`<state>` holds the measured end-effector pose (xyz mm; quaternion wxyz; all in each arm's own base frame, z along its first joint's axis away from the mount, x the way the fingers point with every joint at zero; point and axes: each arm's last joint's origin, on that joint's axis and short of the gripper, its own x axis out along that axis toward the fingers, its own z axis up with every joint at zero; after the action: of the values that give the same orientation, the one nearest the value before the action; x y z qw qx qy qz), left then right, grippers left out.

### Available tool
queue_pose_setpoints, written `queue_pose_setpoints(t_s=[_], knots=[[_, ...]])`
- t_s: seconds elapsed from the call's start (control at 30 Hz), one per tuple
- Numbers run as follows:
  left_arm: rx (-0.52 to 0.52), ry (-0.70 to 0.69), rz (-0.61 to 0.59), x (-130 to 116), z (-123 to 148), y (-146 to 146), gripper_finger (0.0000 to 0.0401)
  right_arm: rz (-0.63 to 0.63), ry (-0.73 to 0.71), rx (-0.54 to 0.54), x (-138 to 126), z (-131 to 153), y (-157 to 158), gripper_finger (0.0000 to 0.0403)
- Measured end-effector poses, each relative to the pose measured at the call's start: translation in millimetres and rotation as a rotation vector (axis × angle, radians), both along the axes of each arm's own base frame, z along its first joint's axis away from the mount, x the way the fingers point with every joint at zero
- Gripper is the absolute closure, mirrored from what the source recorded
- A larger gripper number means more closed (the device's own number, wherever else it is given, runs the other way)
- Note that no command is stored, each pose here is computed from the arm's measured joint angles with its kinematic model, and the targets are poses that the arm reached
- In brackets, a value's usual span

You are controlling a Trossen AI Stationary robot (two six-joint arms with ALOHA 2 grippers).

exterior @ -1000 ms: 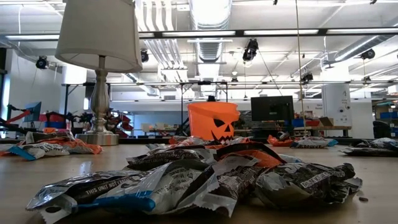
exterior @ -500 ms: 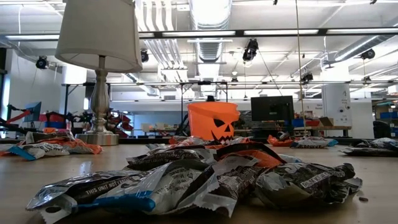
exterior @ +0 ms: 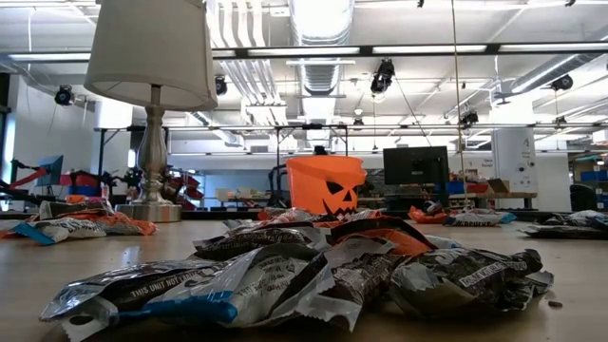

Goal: Organize candy in baskets
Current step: Put the white chocolate into the purple bucket

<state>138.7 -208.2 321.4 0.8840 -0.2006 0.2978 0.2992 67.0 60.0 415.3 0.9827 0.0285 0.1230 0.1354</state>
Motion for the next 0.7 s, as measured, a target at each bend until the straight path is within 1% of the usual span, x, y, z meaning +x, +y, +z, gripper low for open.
queue_pose_setpoints(t_s=[0.1,0.2,0.33,0.5,0.6,0.7], knots=[[0.000,0.000,0.000,0,0,0,0.0304,-0.053,0.075,-0.033,13,-13,15,0.0257],[0.000,0.000,0.000,0,0,0,0.0304,-0.131,0.122,-0.053,22,-26,23,0.0257],[0.000,0.000,0.000,0,0,0,0.0304,-0.229,0.189,-0.043,32,-46,26,0.0257],[0.007,0.004,-0.007,0,0,0,0.0304,-0.310,0.255,-0.045,42,-70,22,0.0257],[0.010,0.000,-0.007,0,0,0,0.0304,-0.387,0.288,-0.013,49,-80,16,0.0257],[0.010,0.000,-0.008,0,0,0,0.0304,-0.479,0.320,0.061,55,-88,9,0.0257]])
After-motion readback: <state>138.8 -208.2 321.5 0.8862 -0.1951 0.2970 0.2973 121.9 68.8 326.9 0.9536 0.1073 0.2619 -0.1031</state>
